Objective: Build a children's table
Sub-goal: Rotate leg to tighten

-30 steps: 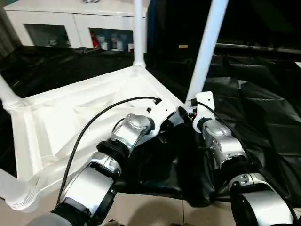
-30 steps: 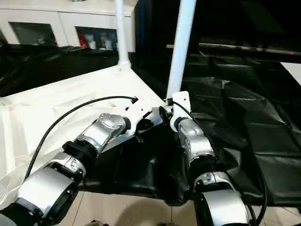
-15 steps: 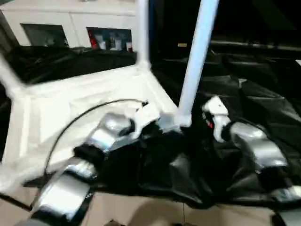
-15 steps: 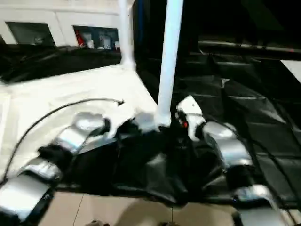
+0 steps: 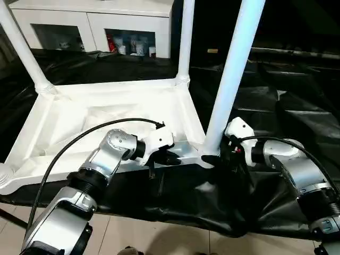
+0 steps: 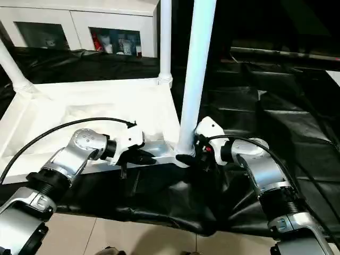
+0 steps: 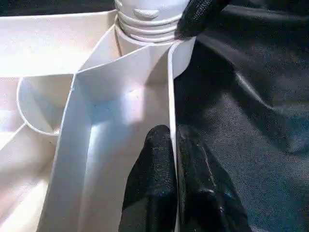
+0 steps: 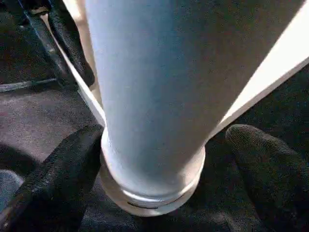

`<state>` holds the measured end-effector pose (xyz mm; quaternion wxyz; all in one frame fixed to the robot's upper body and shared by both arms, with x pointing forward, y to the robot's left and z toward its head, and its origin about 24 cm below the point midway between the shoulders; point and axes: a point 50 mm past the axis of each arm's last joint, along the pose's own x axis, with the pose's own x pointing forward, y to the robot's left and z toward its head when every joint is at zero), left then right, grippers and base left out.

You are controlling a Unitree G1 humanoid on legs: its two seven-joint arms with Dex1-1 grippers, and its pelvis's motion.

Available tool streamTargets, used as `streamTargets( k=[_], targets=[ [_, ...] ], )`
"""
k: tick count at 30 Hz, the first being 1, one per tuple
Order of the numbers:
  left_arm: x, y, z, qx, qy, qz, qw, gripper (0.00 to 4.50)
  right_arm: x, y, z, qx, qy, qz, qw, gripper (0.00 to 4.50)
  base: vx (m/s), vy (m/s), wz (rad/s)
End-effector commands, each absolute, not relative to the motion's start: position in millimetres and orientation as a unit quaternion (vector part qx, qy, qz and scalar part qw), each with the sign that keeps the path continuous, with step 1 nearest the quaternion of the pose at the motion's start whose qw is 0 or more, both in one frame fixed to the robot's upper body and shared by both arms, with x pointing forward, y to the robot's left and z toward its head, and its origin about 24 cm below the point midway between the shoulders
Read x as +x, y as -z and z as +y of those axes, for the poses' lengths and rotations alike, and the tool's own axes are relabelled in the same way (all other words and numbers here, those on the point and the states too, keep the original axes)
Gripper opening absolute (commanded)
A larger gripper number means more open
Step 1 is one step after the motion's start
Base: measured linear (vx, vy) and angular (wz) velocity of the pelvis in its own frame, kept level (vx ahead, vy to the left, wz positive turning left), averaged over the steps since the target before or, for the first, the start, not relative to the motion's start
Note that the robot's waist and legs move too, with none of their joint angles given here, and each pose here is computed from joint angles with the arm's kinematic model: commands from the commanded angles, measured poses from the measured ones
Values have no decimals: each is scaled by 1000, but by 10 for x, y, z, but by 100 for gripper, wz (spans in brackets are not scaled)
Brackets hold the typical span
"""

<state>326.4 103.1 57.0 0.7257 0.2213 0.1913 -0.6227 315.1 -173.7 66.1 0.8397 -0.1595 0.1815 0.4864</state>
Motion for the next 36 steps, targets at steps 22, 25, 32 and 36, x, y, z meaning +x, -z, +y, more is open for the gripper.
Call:
streamTargets(
  k=[22, 25, 32, 36],
  targets=[
    [3194, -558, 1010, 220, 638, 202, 710, 0, 3124, -593, -1716, -92, -475, 188, 854, 276, 0, 0, 0],
    [3263, -531, 954, 212, 606, 205, 739, 0, 3226, -525, -1726, -35, -400, 191, 896, 274, 0, 0, 0],
    [3528, -511, 540, 170, 457, 218, 846, 0, 3452, -297, -1469, -33, -186, 209, 960, 273, -8, 0, 0],
    [3540, -491, 351, 183, 429, 219, 857, 0, 3503, -271, -1207, -54, -171, 210, 961, 273, 0, 0, 0]
  ],
)
